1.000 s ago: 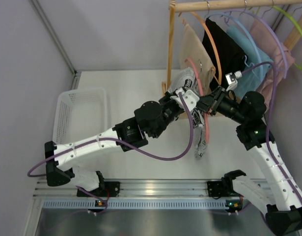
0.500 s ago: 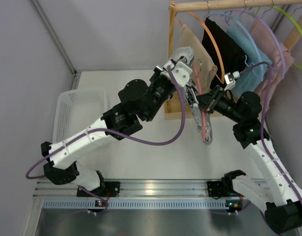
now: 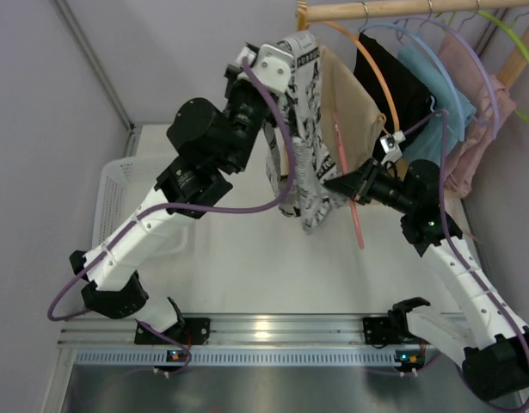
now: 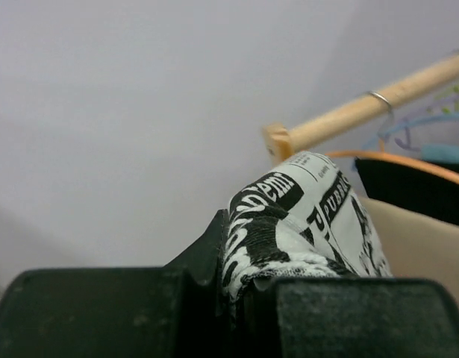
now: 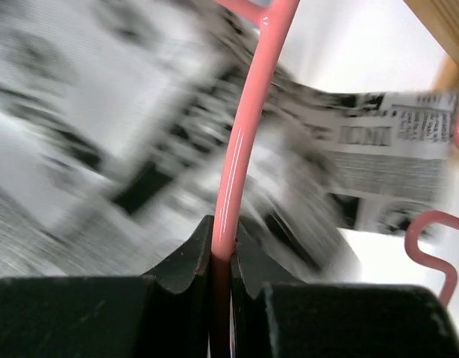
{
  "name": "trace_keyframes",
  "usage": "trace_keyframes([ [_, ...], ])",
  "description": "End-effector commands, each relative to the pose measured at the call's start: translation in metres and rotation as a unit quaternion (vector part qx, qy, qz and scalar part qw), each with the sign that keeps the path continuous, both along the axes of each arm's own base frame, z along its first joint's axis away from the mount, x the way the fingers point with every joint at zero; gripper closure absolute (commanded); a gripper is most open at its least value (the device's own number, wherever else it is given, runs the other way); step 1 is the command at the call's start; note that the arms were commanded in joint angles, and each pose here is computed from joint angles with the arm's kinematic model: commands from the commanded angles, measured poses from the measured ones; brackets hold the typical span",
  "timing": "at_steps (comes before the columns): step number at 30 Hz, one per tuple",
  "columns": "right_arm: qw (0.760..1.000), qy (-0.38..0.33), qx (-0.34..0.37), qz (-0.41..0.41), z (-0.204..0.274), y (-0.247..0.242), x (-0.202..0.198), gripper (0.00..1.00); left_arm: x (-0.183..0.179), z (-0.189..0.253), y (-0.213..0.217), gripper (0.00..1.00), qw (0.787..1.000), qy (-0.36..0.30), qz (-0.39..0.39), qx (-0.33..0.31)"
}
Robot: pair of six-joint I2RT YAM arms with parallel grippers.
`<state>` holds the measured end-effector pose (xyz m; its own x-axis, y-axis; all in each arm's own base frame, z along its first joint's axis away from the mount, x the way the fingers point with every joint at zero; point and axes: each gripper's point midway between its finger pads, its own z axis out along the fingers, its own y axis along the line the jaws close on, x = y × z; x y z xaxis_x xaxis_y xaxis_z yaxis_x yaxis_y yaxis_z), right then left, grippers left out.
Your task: Remove the trousers from the hanger
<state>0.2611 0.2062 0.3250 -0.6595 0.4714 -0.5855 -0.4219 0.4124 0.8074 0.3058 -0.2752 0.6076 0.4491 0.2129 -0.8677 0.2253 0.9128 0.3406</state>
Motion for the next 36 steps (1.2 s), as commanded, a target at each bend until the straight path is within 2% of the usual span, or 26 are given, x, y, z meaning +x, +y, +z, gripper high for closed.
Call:
trace_keyframes([
  [1, 0.997, 0.051, -0.063, -0.008, -0.055, -0.009, 0.004, 1.0, -0.067, 0.14, 0.159, 1.0, 0.95, -0.165, 0.054, -0.26],
  [6, 0.996, 0.049, -0.072, 0.001, -0.055, -0.009, 0.0, 1.0, -0.077, 0.154, 0.212, 1.0, 0.935, -0.209, 0.128, -0.255],
  [15, 0.997, 0.036, -0.072, 0.012, -0.047, -0.007, -0.005, 1.0, -0.101, 0.166, 0.25, 1.0, 0.916, -0.264, 0.231, -0.195],
  [26, 0.997, 0.018, -0.067, 0.022, -0.031, -0.004, -0.014, 1.0, -0.107, 0.145, 0.268, 1.0, 0.904, -0.259, 0.325, -0.101],
  [36, 0.998, 0.013, -0.065, 0.023, -0.025, -0.002, -0.015, 1.0, -0.103, 0.131, 0.277, 1.0, 0.895, -0.252, 0.362, -0.069],
])
